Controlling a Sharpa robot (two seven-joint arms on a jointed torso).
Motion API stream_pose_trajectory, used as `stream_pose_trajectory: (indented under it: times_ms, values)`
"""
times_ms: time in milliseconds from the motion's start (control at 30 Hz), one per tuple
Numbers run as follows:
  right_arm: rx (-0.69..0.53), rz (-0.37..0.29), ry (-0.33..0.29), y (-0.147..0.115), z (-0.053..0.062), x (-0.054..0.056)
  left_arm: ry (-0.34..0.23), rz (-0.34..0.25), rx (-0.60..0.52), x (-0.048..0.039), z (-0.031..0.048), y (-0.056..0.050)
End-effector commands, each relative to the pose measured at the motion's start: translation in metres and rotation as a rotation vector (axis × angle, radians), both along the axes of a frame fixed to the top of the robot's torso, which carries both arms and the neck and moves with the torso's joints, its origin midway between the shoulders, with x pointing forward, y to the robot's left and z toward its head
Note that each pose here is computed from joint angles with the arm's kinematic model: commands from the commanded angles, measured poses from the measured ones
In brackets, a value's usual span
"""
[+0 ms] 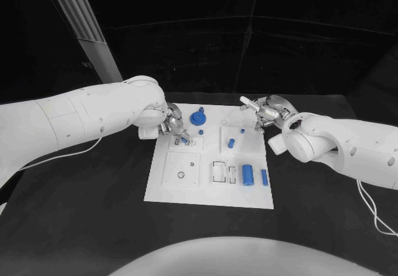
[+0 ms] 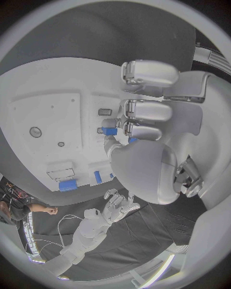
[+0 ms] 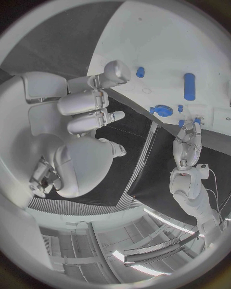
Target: Assemble the parts on the task board
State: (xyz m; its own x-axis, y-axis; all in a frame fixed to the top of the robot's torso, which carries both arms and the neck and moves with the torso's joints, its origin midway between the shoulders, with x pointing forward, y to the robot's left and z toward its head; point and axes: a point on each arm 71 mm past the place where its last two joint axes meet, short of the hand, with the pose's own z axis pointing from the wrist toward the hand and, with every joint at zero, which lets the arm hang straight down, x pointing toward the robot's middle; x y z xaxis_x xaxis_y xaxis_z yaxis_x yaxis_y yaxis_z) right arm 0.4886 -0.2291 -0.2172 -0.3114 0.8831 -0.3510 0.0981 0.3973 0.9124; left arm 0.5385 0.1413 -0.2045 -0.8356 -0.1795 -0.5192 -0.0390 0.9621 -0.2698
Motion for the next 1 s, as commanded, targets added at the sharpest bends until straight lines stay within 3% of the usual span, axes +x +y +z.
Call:
stream_pose_trajectory:
  times_ms: [33,433,1000]
  values:
    - [0.001,0.002,-0.011,0.0009,0.0015,0.0003,0.01,-0.015,0.006,-0.0009,-0.0021,-0.0011]
    - [0.001,0.003,-0.01,0.0013,0.0015,0.0002,0.019,-0.033,0.002,-0.0022,-0.0037,-0.0063]
    - [0.0,-0.002,-0.01,0.0006,0.0012,0.0006,0.036,-0.041,0.013,-0.0038,-0.0048,-0.0039]
